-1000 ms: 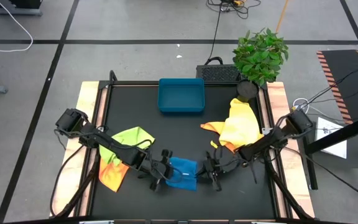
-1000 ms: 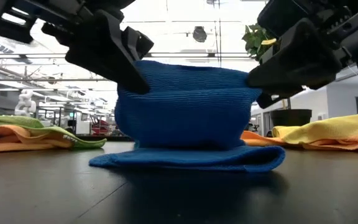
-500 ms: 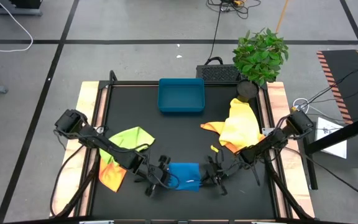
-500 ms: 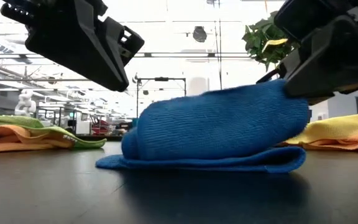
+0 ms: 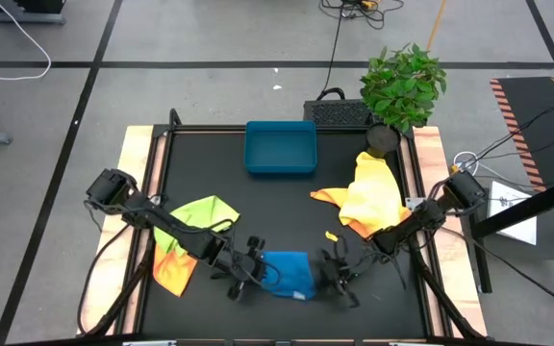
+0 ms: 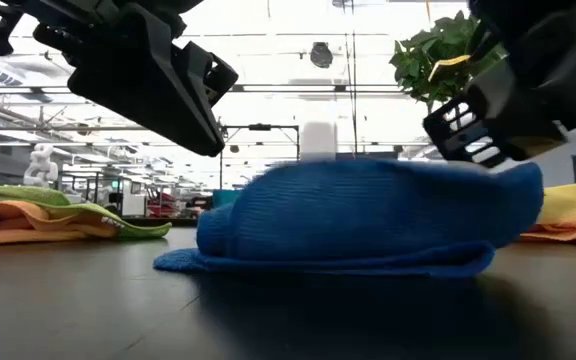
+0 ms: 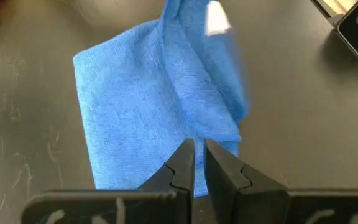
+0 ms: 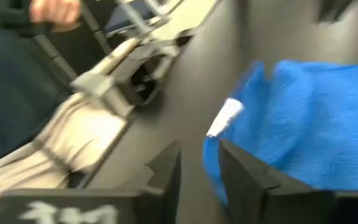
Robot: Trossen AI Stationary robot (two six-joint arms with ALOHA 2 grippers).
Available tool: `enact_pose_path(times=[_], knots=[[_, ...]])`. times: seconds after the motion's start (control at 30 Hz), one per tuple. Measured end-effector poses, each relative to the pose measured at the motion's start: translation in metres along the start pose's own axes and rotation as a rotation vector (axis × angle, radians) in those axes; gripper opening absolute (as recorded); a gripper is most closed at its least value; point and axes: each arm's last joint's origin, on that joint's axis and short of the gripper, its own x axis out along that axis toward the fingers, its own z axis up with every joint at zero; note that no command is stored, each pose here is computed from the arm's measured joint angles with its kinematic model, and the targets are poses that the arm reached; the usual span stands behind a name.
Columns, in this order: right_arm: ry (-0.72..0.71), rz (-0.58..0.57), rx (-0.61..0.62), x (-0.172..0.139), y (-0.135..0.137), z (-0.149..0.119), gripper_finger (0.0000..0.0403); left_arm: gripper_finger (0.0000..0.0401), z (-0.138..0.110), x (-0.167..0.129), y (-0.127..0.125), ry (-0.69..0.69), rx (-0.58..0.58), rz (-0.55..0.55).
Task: Fold microfiber towels
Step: Put the blue microfiber cloth into the blue bin
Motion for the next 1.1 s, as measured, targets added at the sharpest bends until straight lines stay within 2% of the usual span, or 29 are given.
enact_pose_path(times=[0.07,0.2,0.43,0.53,0.83,1.0,1.1], knots=[[0.014,0.031,0.005,0.0,0.002,-0.001,0.0133,0.0037,0.0,0.0,0.0,-0.001,-0.001,0.0],[0.005,0.022,-0.006,0.0,0.003,-0.001,0.0164,0.0037,0.0,0.0,0.0,-0.002,-0.003,0.001],[-0.012,-0.298,0.022,-0.003,-0.024,0.0,0.0171,0.0037,-0.006,0.002,0.011,0.012,-0.069,0.047],[0.017,-0.371,0.034,-0.006,-0.036,-0.002,0.0171,0.0037,-0.009,0.003,0.015,0.018,-0.092,0.056],[0.071,-0.444,0.049,-0.011,-0.054,-0.003,0.0171,0.0037,-0.032,0.009,0.03,0.058,-0.198,0.088],[0.05,-0.483,0.165,-0.015,-0.066,-0.002,0.0171,0.0037,-0.036,0.01,0.04,0.039,-0.235,0.064],[0.041,-0.45,0.269,-0.018,-0.075,0.001,0.0171,0.0038,-0.036,0.011,0.047,0.039,-0.252,0.063]])
